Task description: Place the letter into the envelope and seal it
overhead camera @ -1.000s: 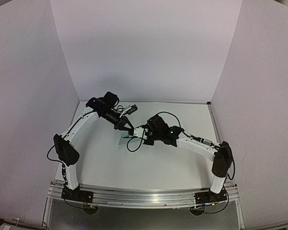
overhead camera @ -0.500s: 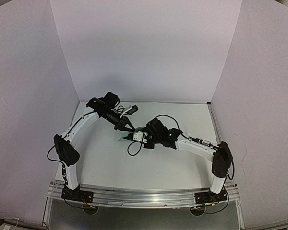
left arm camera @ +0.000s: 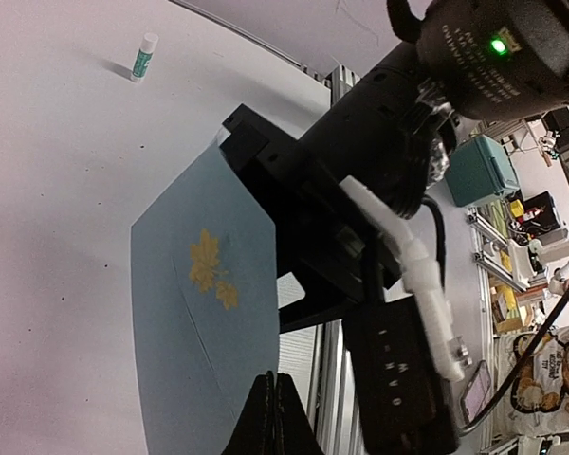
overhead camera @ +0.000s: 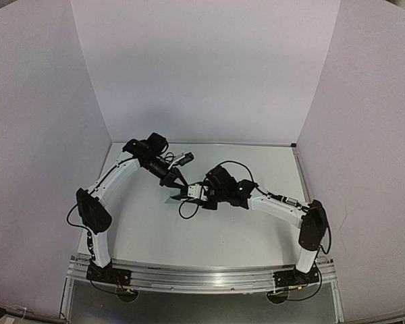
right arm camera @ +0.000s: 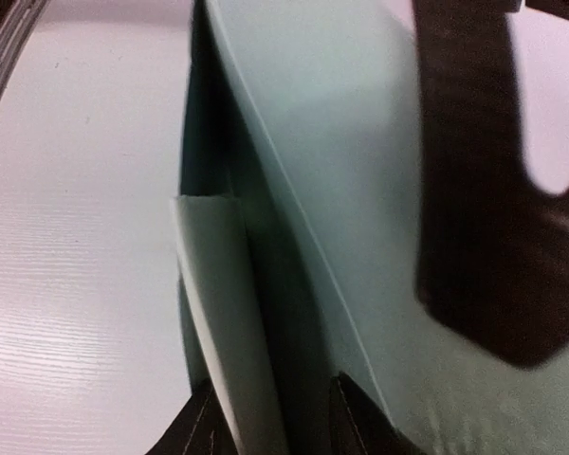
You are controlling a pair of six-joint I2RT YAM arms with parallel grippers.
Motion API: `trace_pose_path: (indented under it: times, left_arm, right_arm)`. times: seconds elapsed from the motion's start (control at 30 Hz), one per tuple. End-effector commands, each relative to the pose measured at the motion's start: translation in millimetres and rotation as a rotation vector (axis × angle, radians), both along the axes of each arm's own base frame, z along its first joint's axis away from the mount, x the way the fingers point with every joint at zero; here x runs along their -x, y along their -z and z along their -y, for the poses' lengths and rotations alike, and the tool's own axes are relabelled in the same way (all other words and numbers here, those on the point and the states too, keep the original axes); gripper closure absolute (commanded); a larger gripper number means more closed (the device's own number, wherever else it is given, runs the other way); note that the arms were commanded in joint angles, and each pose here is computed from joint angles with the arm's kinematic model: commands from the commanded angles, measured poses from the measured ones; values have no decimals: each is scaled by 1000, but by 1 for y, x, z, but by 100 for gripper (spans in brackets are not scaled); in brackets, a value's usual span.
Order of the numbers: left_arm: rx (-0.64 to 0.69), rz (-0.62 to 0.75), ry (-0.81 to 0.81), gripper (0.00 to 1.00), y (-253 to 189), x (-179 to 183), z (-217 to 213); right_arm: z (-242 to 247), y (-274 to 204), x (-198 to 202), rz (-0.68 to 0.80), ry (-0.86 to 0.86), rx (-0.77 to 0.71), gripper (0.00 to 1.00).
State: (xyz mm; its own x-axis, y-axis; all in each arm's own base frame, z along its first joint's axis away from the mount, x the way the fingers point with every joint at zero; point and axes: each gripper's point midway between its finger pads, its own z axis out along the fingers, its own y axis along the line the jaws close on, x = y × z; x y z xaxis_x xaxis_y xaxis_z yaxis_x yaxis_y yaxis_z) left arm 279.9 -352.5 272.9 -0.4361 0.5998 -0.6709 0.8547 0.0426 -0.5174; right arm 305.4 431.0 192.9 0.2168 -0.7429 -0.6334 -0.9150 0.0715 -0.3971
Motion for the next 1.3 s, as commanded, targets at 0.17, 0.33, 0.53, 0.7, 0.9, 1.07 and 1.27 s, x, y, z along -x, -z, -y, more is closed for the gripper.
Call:
trace_pose_path:
  times: [0.17, 0.33, 0.53, 0.7, 0.9, 1.07, 1.27]
  left_arm:
    - [43, 63, 20, 100, -20, 5, -5]
    - [49, 65, 20, 100, -23, 4, -4]
    - [59, 59, 24, 100, -27, 6, -4]
    - [67, 57, 24, 100, -30, 6, -3]
    - [72, 61, 23, 100, -33, 6, -3]
    - [74, 58, 25, 100, -33, 6, -3]
    - [106, 48, 47, 100, -38, 11, 5]
  right_arm:
    - [7, -52, 26, -10, -61, -110, 77]
    - [5, -43, 26, -35, -61, -102, 76]
    - [4, -37, 14, -4, -28, -71, 80]
    - [3, -28, 11, -1, -29, -47, 86]
    - [4, -17, 9, -5, -25, -18, 92]
    - [3, -11, 10, -10, -36, -6, 100]
    - [6, 6, 6, -18, -38, 62, 100]
